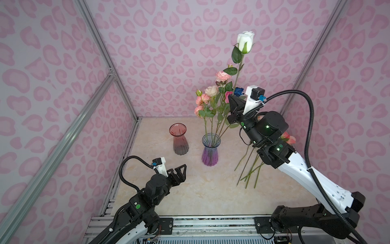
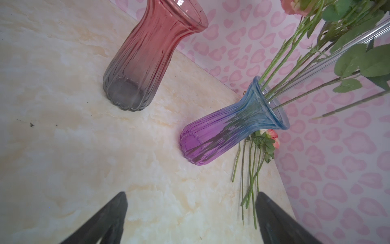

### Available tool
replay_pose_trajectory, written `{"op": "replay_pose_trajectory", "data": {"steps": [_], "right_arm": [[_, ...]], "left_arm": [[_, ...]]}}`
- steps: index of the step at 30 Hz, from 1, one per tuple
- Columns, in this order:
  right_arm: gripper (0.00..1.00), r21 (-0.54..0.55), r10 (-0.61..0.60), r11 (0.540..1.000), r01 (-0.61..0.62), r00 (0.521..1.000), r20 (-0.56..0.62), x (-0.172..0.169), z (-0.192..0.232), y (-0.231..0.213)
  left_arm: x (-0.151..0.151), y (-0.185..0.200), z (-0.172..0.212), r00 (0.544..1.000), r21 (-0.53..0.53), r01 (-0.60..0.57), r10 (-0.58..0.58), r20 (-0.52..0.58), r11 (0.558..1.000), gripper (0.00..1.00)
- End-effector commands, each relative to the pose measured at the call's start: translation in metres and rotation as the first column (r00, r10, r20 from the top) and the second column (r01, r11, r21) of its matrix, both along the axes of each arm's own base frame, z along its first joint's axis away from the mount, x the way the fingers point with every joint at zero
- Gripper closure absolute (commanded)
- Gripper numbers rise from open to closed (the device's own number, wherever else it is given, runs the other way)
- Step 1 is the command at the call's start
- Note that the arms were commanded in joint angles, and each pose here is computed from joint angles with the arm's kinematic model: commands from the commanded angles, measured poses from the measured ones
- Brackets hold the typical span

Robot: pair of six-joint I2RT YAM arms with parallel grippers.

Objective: Arrange the flowers into the vase
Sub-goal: 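Lift the white rose high and carry it over the purple-blue vase, then lower the white rose into the purple-blue vase and release it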

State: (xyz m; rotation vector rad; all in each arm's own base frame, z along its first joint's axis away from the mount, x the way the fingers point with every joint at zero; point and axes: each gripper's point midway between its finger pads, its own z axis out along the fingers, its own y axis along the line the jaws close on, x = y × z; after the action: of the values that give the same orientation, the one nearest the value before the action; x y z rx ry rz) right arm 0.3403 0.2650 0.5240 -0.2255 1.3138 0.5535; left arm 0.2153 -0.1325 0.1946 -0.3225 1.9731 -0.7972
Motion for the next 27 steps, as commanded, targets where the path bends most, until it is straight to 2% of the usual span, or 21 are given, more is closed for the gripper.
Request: {"op": "replay_pose_trajectory", "data": {"steps": [1,10,20,23,25,27], "right_arm": [[0.98,-0.032,-0.005,0.999,0.006,1.000,0.031,0.012,-0.006,0.014],[0.98,-0.154,0.010,0.988,-0.014,1.000,-0.024,0.029,-0.063,0.037],[0.93,-0.226,0.104,0.964,-0.141,0.980,-0.168,0.002,-0.146,0.058],[0.89,-0.231,0.102,0.961,-0.151,0.972,-0.213,0.000,-0.165,0.057],[0.81,-0.237,0.092,0.960,-0.149,0.967,-0.236,-0.001,-0.175,0.055],[0.79,-0.250,0.103,0.954,-0.168,0.961,-0.256,-0.003,-0.180,0.057]], "left_arm": [[-0.003,0.004,-0.003,1.000,-0.013,-0.010,0.010,-0.005,1.000,0.04],[-0.005,0.012,0.000,0.999,-0.034,-0.030,0.032,0.037,0.999,0.04],[-0.001,0.008,0.001,0.999,-0.022,-0.024,0.025,0.042,0.999,0.04],[0.001,0.004,0.001,0.999,-0.010,-0.018,0.018,0.033,1.000,0.04],[0.002,0.002,0.001,1.000,-0.008,-0.011,0.012,0.029,1.000,0.04],[0.003,0.000,0.000,1.000,-0.007,-0.007,0.007,0.022,1.000,0.04]]}}
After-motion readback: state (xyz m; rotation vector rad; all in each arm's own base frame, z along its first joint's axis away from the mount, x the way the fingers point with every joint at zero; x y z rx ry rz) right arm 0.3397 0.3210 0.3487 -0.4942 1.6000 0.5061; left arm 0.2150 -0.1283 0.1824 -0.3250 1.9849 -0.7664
